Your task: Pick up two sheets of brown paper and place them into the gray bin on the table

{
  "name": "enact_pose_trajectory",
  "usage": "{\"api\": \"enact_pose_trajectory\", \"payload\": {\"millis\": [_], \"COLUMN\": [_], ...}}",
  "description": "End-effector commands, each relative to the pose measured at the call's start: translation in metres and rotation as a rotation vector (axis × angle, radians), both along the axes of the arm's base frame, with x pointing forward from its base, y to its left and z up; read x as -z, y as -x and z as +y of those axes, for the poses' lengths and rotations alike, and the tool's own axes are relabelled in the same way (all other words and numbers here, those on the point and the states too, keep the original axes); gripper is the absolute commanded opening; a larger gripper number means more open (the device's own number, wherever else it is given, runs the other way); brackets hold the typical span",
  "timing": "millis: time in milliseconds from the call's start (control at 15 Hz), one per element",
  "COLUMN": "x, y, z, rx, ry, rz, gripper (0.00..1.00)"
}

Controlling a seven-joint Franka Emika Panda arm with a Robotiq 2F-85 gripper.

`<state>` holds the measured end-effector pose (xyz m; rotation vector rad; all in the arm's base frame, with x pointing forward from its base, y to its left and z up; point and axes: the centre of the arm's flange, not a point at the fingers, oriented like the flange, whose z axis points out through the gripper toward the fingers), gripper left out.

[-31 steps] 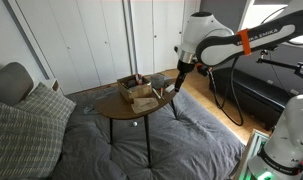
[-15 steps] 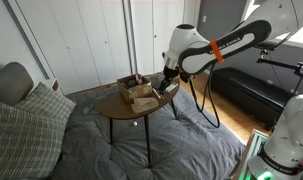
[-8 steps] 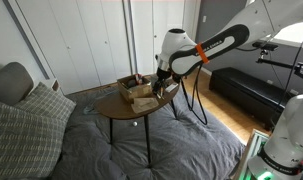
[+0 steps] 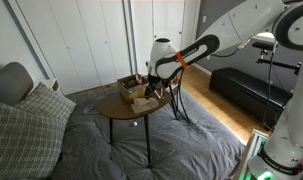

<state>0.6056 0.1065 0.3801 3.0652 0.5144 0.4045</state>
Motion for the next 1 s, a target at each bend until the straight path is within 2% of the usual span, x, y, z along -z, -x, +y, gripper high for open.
{"api": "enact_pose_trajectory", "payload": {"millis": [0, 400, 933], "x": [0.024, 0.064, 0.087], "y": [-0.031, -0.055, -0.073], "z": [0.005, -0.004, -0.008], "rx": [-0.015, -0.025, -0.029], "ry": [-0.018, -0.016, -0.022], "rz": [0.020, 0.042, 0.077], "gripper": [1.00, 1.00, 1.00]}}
